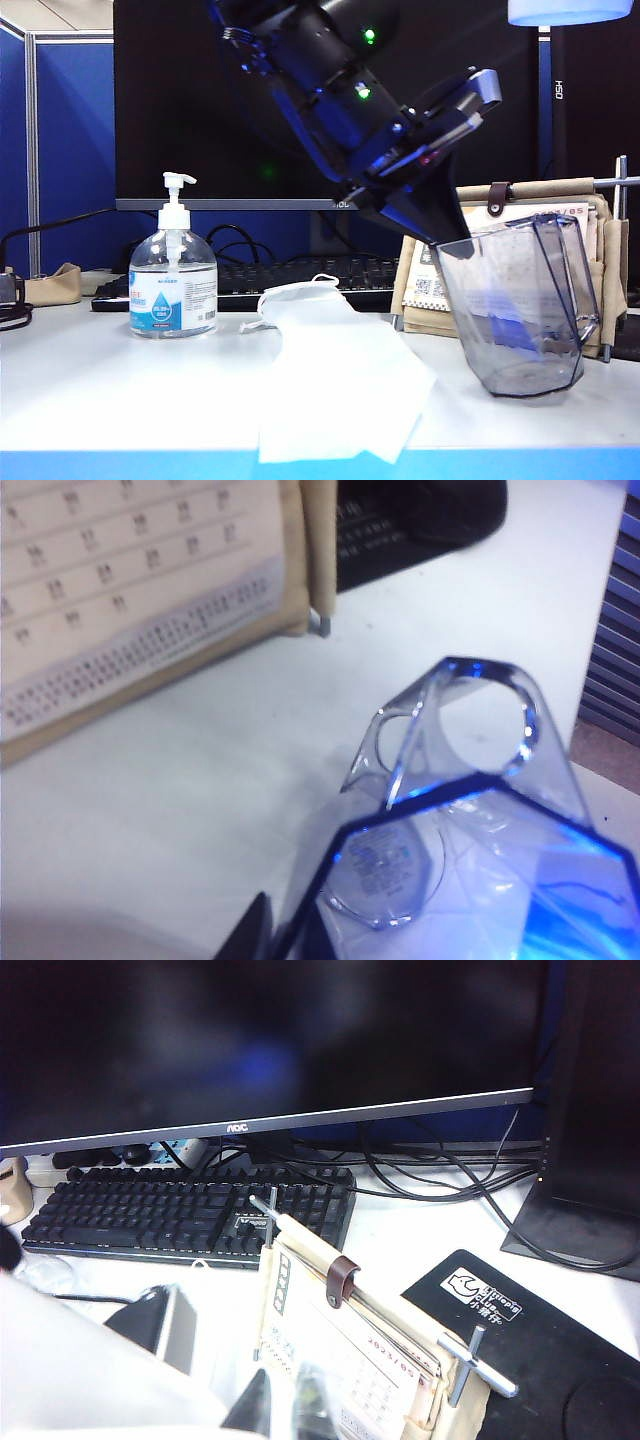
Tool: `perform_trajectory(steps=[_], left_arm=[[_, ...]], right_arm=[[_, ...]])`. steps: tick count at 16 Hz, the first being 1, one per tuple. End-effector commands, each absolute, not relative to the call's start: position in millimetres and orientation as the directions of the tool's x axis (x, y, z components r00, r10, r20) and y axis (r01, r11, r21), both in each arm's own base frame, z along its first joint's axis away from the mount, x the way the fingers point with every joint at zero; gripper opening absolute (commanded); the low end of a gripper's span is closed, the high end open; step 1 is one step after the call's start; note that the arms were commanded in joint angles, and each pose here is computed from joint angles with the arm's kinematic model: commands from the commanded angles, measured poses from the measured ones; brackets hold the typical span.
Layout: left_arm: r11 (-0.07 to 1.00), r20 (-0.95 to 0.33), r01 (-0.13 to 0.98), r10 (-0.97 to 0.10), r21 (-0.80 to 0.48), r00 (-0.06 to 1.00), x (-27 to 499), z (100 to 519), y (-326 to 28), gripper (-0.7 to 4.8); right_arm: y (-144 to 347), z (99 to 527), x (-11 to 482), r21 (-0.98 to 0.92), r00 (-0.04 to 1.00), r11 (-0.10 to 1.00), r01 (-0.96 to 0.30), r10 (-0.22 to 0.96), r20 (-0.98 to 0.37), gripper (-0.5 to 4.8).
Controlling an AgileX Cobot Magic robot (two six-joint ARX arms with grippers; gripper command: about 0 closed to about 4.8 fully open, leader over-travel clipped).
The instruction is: Swap the positions of the transparent plastic cup and the white ceramic cup.
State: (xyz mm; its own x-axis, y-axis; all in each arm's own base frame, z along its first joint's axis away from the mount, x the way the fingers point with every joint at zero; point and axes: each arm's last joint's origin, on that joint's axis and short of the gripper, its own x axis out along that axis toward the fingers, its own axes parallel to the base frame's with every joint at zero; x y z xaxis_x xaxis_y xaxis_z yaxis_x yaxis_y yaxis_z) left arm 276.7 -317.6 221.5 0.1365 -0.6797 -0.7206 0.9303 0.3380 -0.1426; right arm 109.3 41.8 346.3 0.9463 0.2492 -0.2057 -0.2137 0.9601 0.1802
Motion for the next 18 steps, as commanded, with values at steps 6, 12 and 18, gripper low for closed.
perform_trajectory(steps=[6,12,18], left_arm=[[0.336,-0.725,0.934,-0.674,-0.124,0.146,279.2,228.5,-321.7,0.79],[0.363,-0.723,0.92,-0.675,-0.151,0.148,279.0,229.6,-321.5,2.18],[0.367,-0.65,0.921,-0.733,-0.129,0.201,286.0,263.1,-329.1,2.2]], right_arm=[[41.0,356.7,107.3,0.203,0.959,0.953,-0.226,0.254,-0.126,-0.06],[41.1,356.5,107.4,0.203,0.959,0.953,-0.226,0.254,-0.127,-0.06],[41.2,356.3,107.4,0.202,0.958,0.952,-0.228,0.257,-0.129,-0.06]])
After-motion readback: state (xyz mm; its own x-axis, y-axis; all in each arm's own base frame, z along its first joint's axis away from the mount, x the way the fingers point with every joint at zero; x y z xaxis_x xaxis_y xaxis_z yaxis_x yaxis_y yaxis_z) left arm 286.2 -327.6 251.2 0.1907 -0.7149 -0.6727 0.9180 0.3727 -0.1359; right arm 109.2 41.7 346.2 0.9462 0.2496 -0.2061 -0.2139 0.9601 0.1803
